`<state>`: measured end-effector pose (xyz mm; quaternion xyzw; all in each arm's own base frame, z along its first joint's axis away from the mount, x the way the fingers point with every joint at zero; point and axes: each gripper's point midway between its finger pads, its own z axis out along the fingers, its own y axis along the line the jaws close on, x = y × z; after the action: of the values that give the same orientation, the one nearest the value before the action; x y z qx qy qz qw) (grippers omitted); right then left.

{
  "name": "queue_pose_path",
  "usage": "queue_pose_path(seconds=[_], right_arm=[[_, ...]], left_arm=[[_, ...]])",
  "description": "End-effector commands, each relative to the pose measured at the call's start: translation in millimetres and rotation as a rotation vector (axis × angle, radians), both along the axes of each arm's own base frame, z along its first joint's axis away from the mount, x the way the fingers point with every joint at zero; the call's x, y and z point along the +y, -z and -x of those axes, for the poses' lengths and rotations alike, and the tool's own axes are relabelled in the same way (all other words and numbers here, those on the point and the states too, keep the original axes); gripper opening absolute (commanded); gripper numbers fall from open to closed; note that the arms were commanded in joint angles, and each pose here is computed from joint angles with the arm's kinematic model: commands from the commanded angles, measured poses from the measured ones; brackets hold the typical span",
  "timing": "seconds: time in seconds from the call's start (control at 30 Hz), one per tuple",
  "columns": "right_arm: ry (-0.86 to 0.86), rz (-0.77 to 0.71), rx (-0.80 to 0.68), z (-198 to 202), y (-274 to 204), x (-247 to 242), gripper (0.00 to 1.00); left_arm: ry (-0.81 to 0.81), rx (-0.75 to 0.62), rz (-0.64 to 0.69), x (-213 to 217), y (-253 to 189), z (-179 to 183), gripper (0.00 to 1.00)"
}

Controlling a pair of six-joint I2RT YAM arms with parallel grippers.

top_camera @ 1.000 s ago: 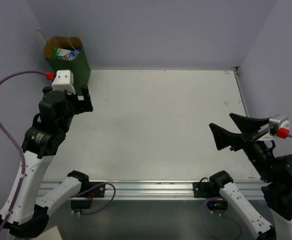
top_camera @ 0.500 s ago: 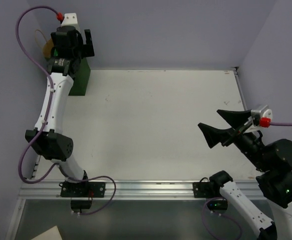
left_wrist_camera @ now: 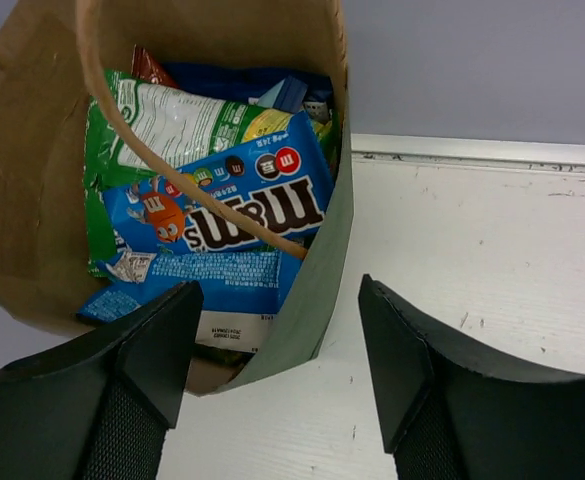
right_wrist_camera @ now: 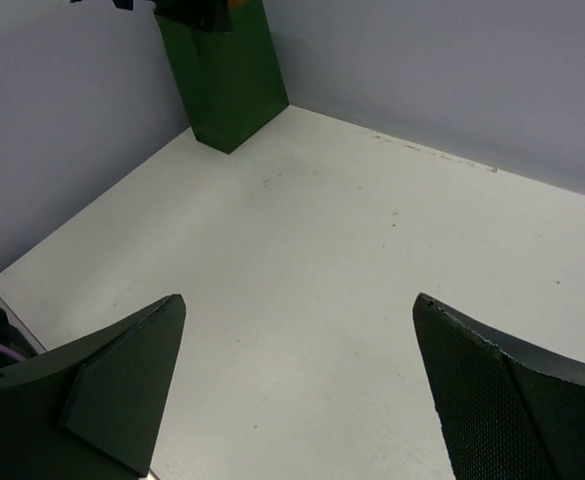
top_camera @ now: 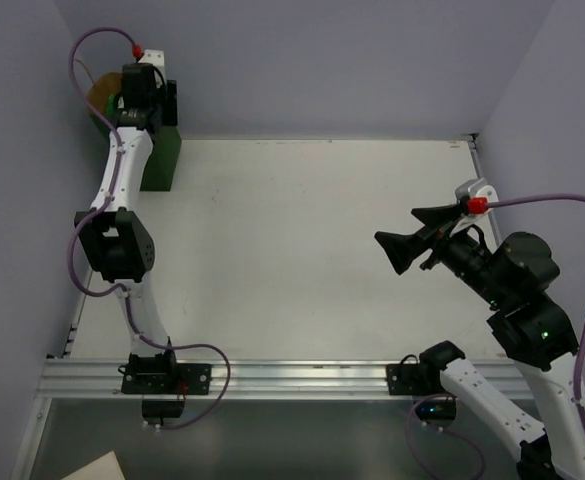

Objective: Take the snacks out of the paper bag

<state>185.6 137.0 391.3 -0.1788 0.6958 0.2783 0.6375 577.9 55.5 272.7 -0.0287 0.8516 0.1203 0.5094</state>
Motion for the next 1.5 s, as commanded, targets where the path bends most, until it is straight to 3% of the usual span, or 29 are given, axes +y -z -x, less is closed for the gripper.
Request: queue_pose_path(seconds=[0.0,0.23,0.37,0.5,0.73,0.93,1.3,1.47], right_arm=[[-0.017,0.014,-0.01,-6,-3,6,0.99],[-0.019,0.016,0.005,-7,-3,7,0.99],[-0.027,0.007,0.012,-7,-3,9,0.99],[-0.038,0.003,0.015,-5,-3,10,0.99],[-0.043,-0.005,-0.009,1,-8,8,0.99],[-0.047,-0.008,-0.043,5,-14,6,0.99],[-0.061,-0.027,-0.098,19,-26,2,0.99],[-0.088,-0.032,-0.104,28,-25,3,0.99]], left_arm=[[0.052,-0.11,-0.07,2,-36,-20,0.71],[0.148,-0.12,-0.093,-5,-27,-32,0.32],[0.182,-0.1,-0.117,-7,-19,-33,0.24],[0.236,-0.086,-0.105,-16,-18,-29,0.0],[0.366,-0.098,0.004,-49,-49,12,0.0],[0.498,-0.031,0.048,-99,-47,59,0.0],[0.732,0.102,0.094,-210,-14,185,0.0],[0.77,0.064,0.147,-226,-25,235,0.0]])
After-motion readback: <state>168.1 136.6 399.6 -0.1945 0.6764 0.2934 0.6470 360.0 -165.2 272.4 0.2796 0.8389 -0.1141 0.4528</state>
